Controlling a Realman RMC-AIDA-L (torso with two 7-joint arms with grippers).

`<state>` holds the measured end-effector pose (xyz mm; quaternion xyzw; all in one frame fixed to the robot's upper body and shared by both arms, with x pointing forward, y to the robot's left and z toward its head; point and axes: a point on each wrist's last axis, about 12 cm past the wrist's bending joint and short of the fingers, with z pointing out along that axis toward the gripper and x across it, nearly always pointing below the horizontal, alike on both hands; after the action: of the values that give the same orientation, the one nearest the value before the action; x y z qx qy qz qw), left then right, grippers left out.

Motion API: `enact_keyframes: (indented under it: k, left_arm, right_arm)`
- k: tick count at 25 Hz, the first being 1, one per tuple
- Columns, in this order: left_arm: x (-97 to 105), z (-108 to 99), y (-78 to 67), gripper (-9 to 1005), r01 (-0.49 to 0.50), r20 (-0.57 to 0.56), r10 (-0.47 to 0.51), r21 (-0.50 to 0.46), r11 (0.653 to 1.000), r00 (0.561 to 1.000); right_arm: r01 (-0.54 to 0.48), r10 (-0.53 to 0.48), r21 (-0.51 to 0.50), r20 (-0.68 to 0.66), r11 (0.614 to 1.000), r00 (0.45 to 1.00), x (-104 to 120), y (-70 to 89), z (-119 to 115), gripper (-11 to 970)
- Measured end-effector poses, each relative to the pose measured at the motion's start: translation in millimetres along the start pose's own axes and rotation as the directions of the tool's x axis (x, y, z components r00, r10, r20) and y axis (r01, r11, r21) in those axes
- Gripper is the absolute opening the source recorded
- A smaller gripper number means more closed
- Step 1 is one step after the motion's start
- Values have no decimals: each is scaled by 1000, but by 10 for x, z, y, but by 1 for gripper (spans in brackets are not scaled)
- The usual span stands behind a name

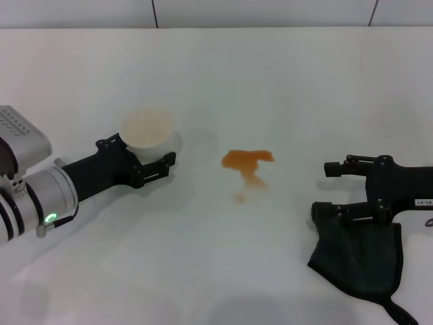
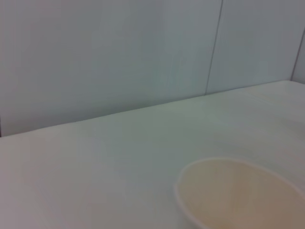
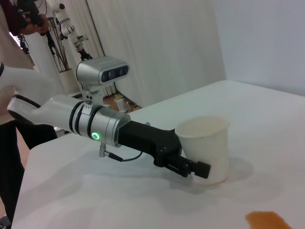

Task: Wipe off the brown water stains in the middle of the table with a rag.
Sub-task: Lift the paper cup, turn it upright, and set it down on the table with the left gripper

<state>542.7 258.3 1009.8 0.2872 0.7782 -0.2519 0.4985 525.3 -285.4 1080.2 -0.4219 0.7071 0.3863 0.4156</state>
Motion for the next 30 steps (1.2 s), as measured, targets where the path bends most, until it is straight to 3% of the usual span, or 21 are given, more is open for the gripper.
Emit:
enact_keyframes:
  k: [10,30]
  left_arm:
    - [-23,4,20,895,27,-42,-26,32,999,999]
    - [-50,-223,85,895,63,-21,-62,70,996,998]
  right_arm:
    - [2,-2,5,-1,1000,1000,-5,-11,-9,836]
    - [3,-3,17,6,1000,1000,-13,-27,-20,834]
